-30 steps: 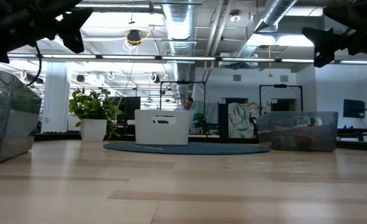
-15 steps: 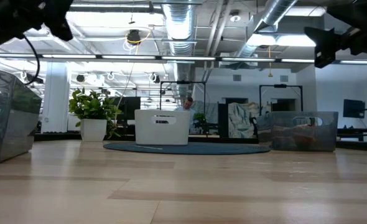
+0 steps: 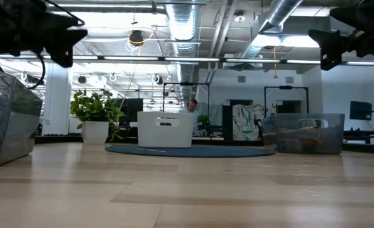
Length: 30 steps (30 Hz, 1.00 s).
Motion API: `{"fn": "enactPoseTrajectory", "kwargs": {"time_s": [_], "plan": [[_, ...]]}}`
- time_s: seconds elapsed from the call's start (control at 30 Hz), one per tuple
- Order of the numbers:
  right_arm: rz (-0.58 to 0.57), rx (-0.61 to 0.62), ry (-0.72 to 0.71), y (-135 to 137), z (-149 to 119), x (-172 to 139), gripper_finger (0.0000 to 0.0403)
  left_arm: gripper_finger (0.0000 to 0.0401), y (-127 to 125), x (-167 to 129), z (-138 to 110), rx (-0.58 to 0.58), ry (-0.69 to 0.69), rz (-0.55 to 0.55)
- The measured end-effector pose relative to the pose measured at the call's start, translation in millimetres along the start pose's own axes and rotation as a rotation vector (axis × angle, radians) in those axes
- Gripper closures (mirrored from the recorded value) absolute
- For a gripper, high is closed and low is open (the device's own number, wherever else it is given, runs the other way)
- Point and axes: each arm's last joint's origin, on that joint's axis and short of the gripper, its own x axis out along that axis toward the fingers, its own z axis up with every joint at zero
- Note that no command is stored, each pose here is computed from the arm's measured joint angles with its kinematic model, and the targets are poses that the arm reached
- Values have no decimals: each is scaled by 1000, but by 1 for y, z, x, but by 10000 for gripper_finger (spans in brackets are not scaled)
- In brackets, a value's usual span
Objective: Pick and place Granola Bars by type
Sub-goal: Return to Home Position
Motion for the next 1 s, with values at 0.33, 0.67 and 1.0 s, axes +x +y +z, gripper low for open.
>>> {"fn": "enactPoseTrajectory", "kwargs": {"time_s": [0.33,0.67,1.0], "plan": [[-20,0,-2,-1,0,0,168,255,-7,-1,-14,41,142,-50],[-21,0,-4,-1,0,0,168,255,-8,-1,-12,121,123,-121],[-29,41,56,-1,-6,0,168,255,-9,-2,-16,35,168,-149]]}}
